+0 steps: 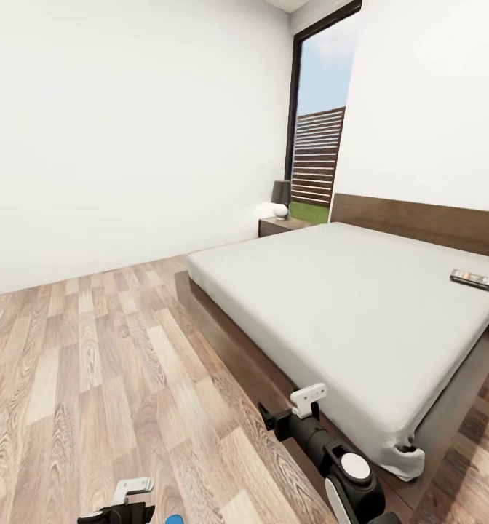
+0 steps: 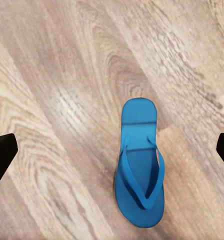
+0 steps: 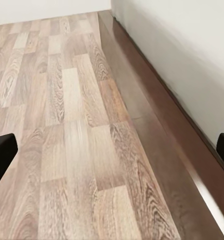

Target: In the bedroom, move the book from the bed onto either nightstand, and place the two sandals side by side next to the bed.

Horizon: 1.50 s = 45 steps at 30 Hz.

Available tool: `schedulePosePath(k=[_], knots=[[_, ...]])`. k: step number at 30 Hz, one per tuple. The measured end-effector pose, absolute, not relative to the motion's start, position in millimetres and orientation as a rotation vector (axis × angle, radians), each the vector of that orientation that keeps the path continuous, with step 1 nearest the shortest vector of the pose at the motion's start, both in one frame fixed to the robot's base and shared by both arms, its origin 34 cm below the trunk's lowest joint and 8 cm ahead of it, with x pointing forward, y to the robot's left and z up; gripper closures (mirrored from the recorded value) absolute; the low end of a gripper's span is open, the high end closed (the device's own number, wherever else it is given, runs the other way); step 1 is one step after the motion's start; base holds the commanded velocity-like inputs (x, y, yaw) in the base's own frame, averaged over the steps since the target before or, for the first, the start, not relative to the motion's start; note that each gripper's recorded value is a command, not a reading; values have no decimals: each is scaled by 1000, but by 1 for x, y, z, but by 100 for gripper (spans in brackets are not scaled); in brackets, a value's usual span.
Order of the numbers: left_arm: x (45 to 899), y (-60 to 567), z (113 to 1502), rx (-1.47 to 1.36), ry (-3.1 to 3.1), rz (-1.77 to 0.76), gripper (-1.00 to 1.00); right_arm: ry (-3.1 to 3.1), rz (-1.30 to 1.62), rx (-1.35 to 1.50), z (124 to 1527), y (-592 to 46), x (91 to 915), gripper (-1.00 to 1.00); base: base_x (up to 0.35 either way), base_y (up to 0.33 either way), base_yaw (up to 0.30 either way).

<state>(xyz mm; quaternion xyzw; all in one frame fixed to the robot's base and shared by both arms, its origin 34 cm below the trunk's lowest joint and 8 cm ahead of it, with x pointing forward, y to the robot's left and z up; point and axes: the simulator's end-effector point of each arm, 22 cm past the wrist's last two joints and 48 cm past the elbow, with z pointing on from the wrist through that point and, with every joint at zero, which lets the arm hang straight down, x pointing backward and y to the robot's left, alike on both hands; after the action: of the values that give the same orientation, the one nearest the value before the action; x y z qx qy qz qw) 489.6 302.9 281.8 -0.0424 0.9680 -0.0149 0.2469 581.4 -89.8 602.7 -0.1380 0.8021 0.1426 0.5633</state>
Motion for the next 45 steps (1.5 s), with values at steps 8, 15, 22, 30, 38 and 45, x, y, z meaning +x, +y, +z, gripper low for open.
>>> schedulePosePath(k=[8,15,22,30,38,45], knots=[[490,303,282,-115,2639,-40,-100,1887,342,-326,602,-89,581,-100,0,0,0],[490,303,282,-114,2638,-40,-100,1887,343,-326,602,-89,581,-100,0,0,0],[487,303,267,-114,2636,-40,-100,1887,343,-327,587,-89,577,-100,0,0,0],[486,303,262,-113,2634,-39,-100,1886,343,-328,583,-88,576,-100,0,0,0],[486,302,263,-111,2633,-40,-100,1890,346,-327,582,-88,576,-100,0,0,0],[486,303,263,-111,2633,-39,-100,1895,348,-325,581,-88,575,-100,0,0,0]])
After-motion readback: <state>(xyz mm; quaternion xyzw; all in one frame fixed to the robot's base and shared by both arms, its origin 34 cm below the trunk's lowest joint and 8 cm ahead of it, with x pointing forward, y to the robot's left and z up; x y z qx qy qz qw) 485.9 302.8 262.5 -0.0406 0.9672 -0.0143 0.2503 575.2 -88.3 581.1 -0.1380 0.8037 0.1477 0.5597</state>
